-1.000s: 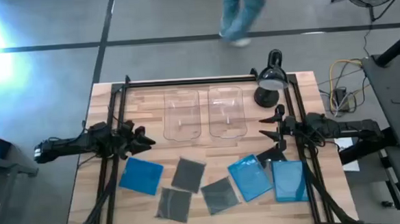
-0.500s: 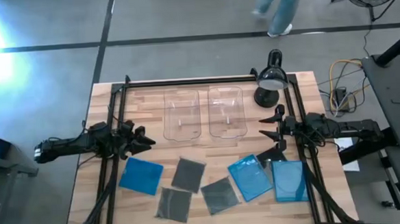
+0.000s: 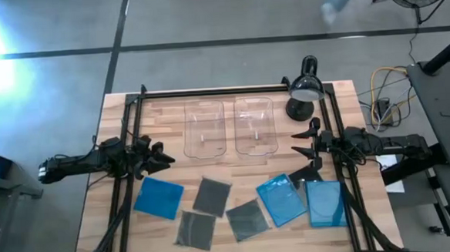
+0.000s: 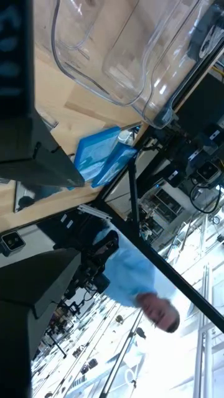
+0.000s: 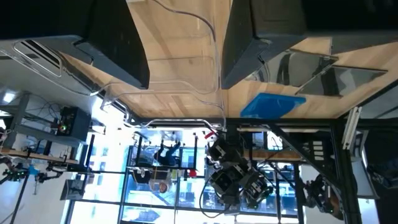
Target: Pick & place jewel cases by type
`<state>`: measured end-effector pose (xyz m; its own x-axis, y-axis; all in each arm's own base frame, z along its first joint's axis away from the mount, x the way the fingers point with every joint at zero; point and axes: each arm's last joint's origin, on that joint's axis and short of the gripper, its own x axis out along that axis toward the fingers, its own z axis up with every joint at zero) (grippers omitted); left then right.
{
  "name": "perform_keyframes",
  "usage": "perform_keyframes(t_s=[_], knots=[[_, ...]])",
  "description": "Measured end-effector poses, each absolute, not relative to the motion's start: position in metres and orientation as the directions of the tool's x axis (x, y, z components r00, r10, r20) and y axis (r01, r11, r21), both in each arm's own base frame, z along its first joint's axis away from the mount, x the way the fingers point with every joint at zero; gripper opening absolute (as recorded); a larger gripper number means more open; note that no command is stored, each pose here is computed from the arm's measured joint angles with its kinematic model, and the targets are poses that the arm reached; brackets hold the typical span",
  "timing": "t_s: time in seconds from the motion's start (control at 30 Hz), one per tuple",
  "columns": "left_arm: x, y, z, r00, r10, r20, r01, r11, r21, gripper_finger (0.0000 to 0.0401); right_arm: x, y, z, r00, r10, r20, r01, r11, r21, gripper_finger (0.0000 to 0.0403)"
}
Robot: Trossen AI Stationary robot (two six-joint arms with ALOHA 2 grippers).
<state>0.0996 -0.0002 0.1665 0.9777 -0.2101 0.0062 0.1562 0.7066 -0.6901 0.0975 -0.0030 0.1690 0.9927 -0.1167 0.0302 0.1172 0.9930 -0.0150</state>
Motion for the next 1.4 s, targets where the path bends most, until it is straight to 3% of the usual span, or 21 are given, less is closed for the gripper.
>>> perform_keyframes(t_s=[0.5,0.6,0.67,0.73,0.87,0.97,1.07,1.3,1.4], knots=[[0.100,0.000,0.166,0.978,-0.210,0.006,0.156,0.707,-0.690,0.0155,0.097,-0.003,0.169,0.993,-0.116,0.032,0.117,0.993,-0.010,0.0194],[0.100,0.000,0.166,0.978,-0.210,0.006,0.156,0.707,-0.690,0.0155,0.098,-0.002,0.169,0.996,-0.088,0.028,0.080,0.972,0.221,0.0194],[0.100,0.000,0.166,0.978,-0.210,0.006,0.156,0.707,-0.690,0.0155,0.098,-0.001,0.168,0.998,-0.054,0.024,0.037,0.888,0.457,0.0194],[0.100,0.000,0.166,0.978,-0.210,0.006,0.156,0.707,-0.690,0.0155,0.098,0.001,0.168,0.999,0.022,0.024,-0.033,0.730,0.682,0.0194],[0.100,0.000,0.166,0.978,-0.210,0.006,0.156,0.707,-0.690,0.0155,0.099,0.003,0.166,0.998,0.068,-0.010,-0.019,0.420,0.907,0.0194],[0.100,0.000,0.166,0.978,-0.211,0.005,0.156,0.707,-0.690,0.0155,0.102,0.005,0.163,0.988,0.150,-0.041,-0.018,0.372,0.928,0.0194],[0.100,0.000,0.167,0.978,-0.210,0.006,0.157,0.707,-0.690,0.0155,0.105,0.005,0.159,0.985,0.148,-0.092,0.024,0.406,0.913,0.0194],[0.100,0.000,0.167,0.978,-0.210,0.008,0.158,0.707,-0.689,0.0155,0.111,-0.004,0.160,0.984,-0.156,-0.090,0.137,0.329,0.934,0.0194],[0.100,0.000,0.167,0.978,-0.210,0.009,0.166,0.745,-0.646,0.0155,0.113,-0.006,0.157,0.968,-0.221,-0.116,0.167,0.223,0.960,0.0194]])
